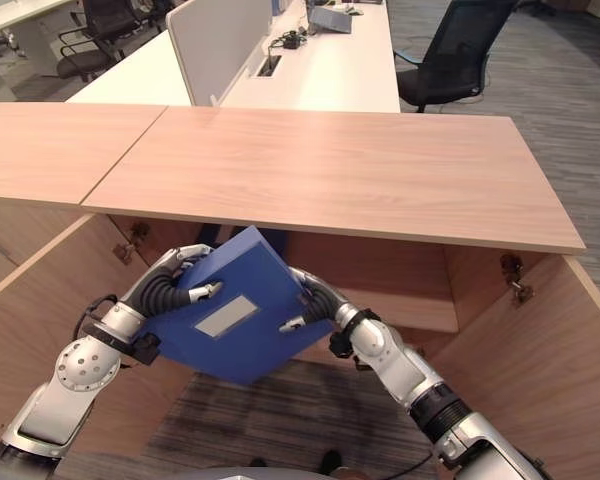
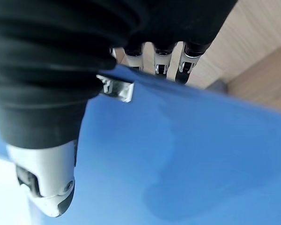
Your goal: Put the empty folder in the office cabinet
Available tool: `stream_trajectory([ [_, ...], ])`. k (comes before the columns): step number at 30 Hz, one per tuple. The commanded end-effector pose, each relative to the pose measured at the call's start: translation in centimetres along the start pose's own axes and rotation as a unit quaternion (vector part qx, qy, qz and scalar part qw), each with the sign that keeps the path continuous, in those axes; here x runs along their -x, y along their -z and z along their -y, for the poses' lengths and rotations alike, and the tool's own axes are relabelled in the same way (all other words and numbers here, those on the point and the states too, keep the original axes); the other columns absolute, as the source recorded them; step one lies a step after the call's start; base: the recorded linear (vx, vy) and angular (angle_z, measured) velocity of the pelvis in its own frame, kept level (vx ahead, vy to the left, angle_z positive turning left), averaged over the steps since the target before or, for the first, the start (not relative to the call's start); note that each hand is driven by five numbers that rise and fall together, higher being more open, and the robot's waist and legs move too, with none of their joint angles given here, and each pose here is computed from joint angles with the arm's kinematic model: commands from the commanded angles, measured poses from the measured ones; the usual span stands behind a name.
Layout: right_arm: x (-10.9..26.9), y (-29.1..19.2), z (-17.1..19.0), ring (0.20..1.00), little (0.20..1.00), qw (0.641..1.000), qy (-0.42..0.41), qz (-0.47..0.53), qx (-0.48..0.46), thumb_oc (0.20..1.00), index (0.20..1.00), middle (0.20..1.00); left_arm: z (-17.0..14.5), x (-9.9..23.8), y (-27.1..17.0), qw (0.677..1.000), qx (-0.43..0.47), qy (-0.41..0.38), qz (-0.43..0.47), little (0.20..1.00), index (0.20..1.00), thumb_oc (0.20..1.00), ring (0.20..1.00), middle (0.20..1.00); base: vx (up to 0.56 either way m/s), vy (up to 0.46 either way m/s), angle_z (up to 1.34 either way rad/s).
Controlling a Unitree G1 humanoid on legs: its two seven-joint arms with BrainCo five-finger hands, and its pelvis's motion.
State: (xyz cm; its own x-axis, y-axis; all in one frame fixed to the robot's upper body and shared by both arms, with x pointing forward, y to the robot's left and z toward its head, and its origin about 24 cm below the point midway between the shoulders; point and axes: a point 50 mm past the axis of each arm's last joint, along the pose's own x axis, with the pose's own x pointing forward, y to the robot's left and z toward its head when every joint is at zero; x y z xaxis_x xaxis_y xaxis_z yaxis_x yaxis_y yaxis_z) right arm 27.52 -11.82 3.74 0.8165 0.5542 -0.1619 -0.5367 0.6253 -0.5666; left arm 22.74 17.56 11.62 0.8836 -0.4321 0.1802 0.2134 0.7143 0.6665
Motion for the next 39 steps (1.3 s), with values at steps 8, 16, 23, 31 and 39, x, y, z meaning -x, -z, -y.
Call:
stream_trajectory([
  [8, -2.2, -2.7, -2.9, 1.000, 1.000, 0.996, -0.056, 0.059, -0.046, 1.000, 1.000, 1.000, -2.5, -1.2, -7.6, 0.976, 0.013, -0.024, 0.216, 0.200, 0.200, 0.200, 0.200, 0.200, 0.00, 0.000, 0.00],
  [16, -2.5, -2.6, -3.9, 0.536, 0.536, 0.992, -0.084, 0.054, -0.078, 0.536, 0.536, 0.536, -2.7, -1.3, -9.4, 0.962, 0.053, -0.011, 0.266, 0.200, 0.200, 0.200, 0.200, 0.200, 0.00, 0.000, 0.00],
  [23, -2.7, -2.8, -4.5, 0.200, 0.200, 0.990, -0.099, 0.058, -0.081, 0.200, 0.200, 0.200, -3.0, -1.8, -10.9, 0.948, 0.072, -0.011, 0.311, 0.200, 0.200, 0.200, 0.200, 0.200, 0.00, 0.000, 0.00],
  [31, -3.1, -3.6, -4.9, 0.200, 0.200, 0.988, -0.114, 0.073, -0.080, 0.200, 0.200, 0.200, -2.7, -2.5, -12.4, 0.929, 0.112, -0.002, 0.352, 0.200, 0.200, 0.200, 0.200, 0.200, 0.00, 0.000, 0.00],
  [39, -2.6, -2.2, -5.8, 0.200, 0.200, 0.980, -0.135, 0.039, -0.143, 0.200, 0.200, 0.200, -0.4, -3.8, -10.4, 0.932, 0.195, 0.083, 0.292, 1.000, 1.000, 1.000, 1.000, 1.000, 0.00, 0.000, 0.00],
])
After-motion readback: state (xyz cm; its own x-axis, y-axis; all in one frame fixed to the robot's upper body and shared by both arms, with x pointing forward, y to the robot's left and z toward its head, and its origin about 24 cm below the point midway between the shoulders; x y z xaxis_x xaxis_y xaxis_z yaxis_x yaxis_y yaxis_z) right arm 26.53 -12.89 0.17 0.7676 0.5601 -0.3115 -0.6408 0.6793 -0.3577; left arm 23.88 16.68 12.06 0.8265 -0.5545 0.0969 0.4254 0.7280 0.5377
